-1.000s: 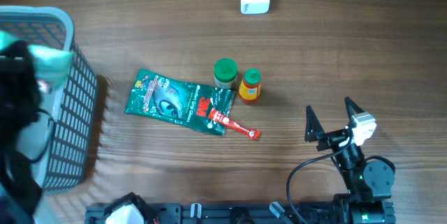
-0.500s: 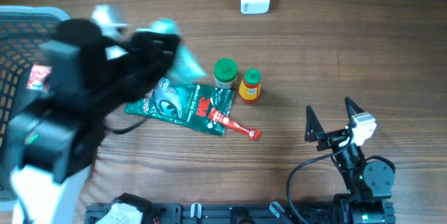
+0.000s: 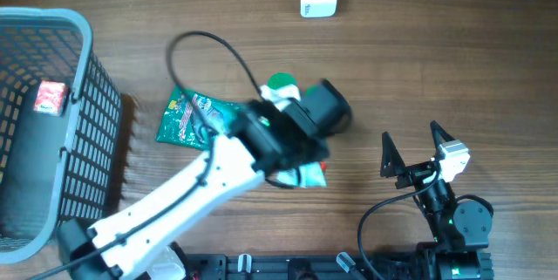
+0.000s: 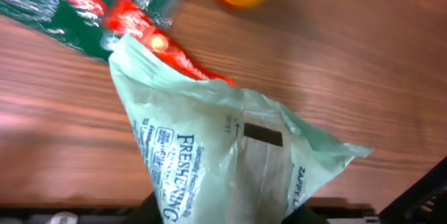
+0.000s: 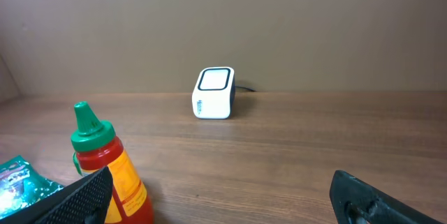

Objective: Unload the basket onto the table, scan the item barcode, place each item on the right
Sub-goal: 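Lower the wipes pack beside the sachet and open the left gripper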

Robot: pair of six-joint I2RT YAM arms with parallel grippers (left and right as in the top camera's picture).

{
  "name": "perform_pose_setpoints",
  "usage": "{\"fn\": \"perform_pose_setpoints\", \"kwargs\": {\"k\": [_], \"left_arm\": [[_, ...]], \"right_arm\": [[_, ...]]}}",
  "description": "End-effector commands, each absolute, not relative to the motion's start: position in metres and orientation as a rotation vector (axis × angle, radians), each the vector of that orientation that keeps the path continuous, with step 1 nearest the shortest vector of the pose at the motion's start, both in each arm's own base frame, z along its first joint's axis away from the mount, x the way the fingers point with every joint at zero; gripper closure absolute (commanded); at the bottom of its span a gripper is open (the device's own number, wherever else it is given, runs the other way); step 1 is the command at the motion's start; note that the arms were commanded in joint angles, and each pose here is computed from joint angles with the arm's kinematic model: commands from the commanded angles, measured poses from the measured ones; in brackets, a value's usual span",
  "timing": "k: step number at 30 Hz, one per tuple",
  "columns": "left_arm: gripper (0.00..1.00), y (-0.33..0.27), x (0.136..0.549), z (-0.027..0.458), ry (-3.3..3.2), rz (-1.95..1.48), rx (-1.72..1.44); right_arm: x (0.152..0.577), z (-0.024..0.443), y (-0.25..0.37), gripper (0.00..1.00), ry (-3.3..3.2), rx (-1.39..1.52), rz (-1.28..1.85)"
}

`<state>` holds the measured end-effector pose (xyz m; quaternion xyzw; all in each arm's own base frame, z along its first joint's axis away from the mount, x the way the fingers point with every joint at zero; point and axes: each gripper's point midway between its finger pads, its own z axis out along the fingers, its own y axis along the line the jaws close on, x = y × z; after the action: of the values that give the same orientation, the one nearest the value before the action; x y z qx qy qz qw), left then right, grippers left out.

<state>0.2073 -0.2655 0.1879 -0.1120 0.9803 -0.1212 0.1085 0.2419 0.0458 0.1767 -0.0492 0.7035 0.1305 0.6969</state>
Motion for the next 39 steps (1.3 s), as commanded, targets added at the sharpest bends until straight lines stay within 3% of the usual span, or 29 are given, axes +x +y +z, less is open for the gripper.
{"fn": "perform_pose_setpoints", "kwargs": {"k": [1,6,10,17,18,21,24,33,39], "left_arm": [[0.66,-0.289,0.194,0.15,2.855,-0.404,-0.418],[0.75,-0.306,0.199,0.11,2.768,-0.548,-0.836],[0.66,-0.34,0.219,0.086,2.644,-0.728,-1.147],[0.64,-0.363,0.226,0.045,2.615,-0.757,-1.368],[0.62,-0.363,0.226,0.043,2.616,-0.752,-1.369],[0.42,-0.363,0.226,0.045,2.612,-0.76,-1.366],[0.29,-0.365,0.226,0.053,2.61,-0.789,-1.358],[0.29,-0.367,0.225,0.102,2.653,-0.909,-1.0],[0.28,-0.358,0.22,0.115,2.664,-0.894,-0.957]], "right_arm": [[0.242,0.177,0.044,0.0,1.566,-0.089,0.292],[0.242,0.178,0.044,0.0,1.565,-0.089,0.293],[0.242,0.178,0.044,0.0,1.565,-0.089,0.293],[0.242,0.177,0.044,0.0,1.566,-0.089,0.293],[0.242,0.178,0.044,0.0,1.565,-0.089,0.293],[0.242,0.178,0.044,0.0,1.565,-0.089,0.293],[0.242,0.178,0.044,0.0,1.565,-0.089,0.293],[0.242,0.178,0.044,0.0,1.565,-0.089,0.293],[0.242,0.178,0.044,0.0,1.565,-0.089,0.293]]}}
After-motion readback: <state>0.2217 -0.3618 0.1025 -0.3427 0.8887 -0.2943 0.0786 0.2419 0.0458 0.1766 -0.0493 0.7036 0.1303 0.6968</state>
